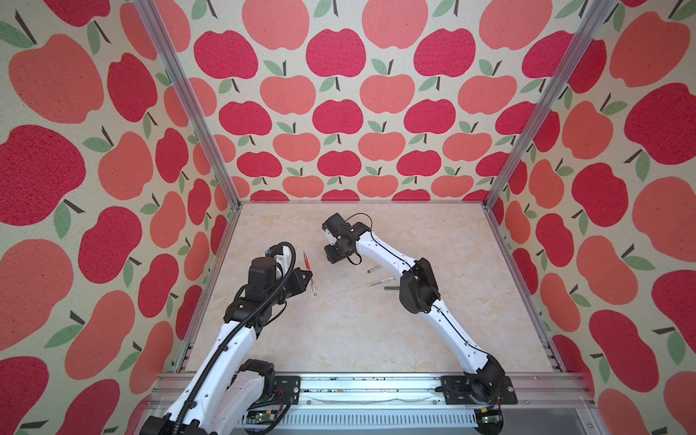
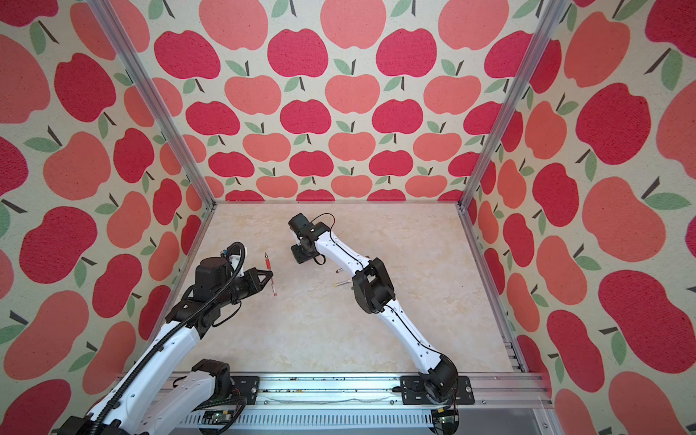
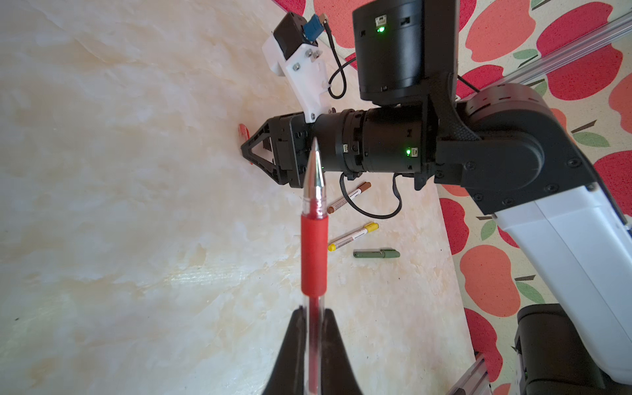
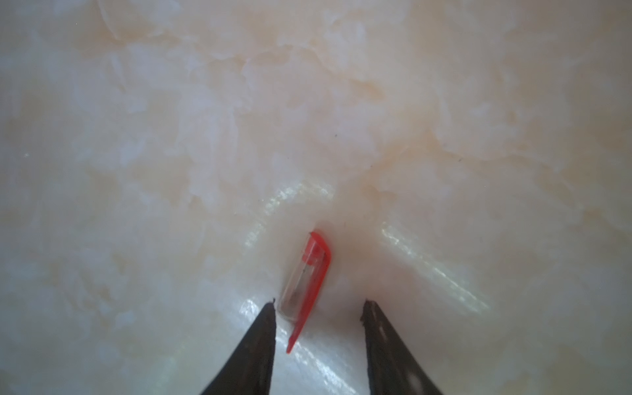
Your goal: Insert the pens into the pen caps
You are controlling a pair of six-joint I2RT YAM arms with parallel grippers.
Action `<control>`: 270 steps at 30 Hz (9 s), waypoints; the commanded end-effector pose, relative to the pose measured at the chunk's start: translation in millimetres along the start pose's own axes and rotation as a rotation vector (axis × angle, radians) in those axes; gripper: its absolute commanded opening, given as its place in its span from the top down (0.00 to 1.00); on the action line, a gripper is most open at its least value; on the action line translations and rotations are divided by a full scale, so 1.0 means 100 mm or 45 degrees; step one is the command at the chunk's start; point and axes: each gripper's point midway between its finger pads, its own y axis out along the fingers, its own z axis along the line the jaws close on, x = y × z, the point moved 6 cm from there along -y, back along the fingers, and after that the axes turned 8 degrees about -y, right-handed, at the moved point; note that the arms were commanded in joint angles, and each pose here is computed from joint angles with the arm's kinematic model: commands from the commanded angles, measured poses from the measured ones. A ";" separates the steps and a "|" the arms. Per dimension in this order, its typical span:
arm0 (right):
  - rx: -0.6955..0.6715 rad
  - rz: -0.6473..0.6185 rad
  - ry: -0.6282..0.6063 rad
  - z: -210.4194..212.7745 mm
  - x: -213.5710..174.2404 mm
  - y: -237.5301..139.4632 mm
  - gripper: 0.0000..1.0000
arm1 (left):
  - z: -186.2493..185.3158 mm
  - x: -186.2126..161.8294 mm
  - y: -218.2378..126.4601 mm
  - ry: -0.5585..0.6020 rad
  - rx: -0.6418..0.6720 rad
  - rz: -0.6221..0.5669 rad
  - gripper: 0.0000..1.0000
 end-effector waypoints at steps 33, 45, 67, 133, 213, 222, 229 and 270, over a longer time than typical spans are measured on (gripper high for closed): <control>0.052 0.117 0.050 -0.02 -0.24 0.32 0.82 | -0.04 -0.01 0.05 0.096 -0.051 0.029 1.00; 0.342 -0.325 0.367 -0.32 0.24 -0.62 0.82 | -0.21 -0.06 0.18 0.212 -0.166 0.127 1.00; 0.801 -0.765 0.544 -0.45 -0.13 -1.97 0.81 | -0.88 -0.12 0.82 0.175 -0.529 0.245 1.00; 0.847 -0.783 0.438 -0.13 -0.32 -2.28 0.83 | -0.81 -0.16 0.85 0.181 -0.457 0.207 1.00; 0.906 -0.990 0.149 0.24 -0.41 -2.15 0.83 | -1.33 0.29 0.40 0.639 -0.537 -0.101 1.00; 0.914 -1.058 0.082 0.25 -0.39 -2.26 0.80 | -1.39 0.28 0.37 0.701 -0.563 -0.078 1.00; 0.857 -1.128 0.058 0.16 -0.32 -2.46 0.68 | -1.37 0.24 0.37 0.728 -0.564 -0.047 1.00; 0.824 -1.162 -0.058 -0.05 -0.22 -2.97 0.64 | -1.37 0.12 0.45 0.792 -0.601 0.093 1.00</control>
